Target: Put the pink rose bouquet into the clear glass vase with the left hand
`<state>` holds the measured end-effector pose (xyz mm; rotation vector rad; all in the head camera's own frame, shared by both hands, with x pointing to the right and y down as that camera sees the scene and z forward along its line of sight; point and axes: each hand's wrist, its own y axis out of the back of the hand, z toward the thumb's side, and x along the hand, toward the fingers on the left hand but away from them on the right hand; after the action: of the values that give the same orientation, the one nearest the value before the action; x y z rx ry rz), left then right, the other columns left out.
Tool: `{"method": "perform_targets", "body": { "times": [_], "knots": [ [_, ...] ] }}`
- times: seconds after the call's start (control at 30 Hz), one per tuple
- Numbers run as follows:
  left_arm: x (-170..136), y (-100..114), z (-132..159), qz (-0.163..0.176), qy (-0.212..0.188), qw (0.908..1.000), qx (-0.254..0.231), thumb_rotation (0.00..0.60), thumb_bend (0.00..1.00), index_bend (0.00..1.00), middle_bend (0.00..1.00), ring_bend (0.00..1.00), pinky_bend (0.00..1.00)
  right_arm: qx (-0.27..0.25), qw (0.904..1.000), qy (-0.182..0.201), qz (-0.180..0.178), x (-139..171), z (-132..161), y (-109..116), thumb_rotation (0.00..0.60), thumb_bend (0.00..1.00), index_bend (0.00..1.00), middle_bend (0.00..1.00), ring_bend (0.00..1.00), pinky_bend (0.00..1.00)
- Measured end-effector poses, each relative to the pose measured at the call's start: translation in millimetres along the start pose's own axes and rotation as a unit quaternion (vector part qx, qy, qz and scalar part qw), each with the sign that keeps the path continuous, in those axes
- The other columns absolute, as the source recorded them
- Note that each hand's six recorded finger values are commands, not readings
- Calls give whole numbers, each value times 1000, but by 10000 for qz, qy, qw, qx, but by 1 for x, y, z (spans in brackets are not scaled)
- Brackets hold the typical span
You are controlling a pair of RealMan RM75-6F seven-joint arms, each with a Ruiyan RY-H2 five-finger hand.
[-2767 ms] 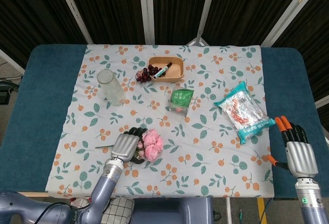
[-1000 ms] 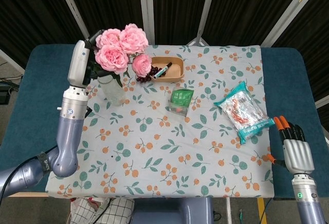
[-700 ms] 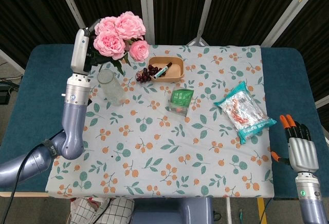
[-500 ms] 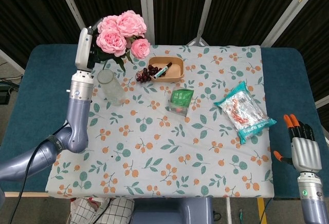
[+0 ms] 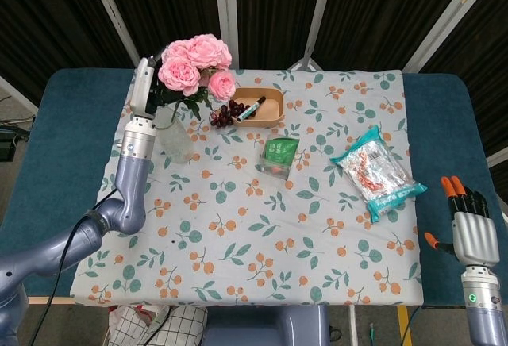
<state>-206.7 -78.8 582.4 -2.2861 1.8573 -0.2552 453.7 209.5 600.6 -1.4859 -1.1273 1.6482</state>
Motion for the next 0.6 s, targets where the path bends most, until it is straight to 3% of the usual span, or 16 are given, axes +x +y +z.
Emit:
{"method": "perform_targets", "body": {
  "times": [0.4,0.6],
  "knots": [
    [-27,35,-19,70,19,9999,136,600,343,377,374,346,415,-11,9999,122,55,0,4,-3,600,204,0,3,34,11],
    [-37,49,-37,-77,264,9988,405,600,220,286,238,177,295,-41,9999,116,23,-1,4,-2,600,205,0,3,13,11]
  ]
}}
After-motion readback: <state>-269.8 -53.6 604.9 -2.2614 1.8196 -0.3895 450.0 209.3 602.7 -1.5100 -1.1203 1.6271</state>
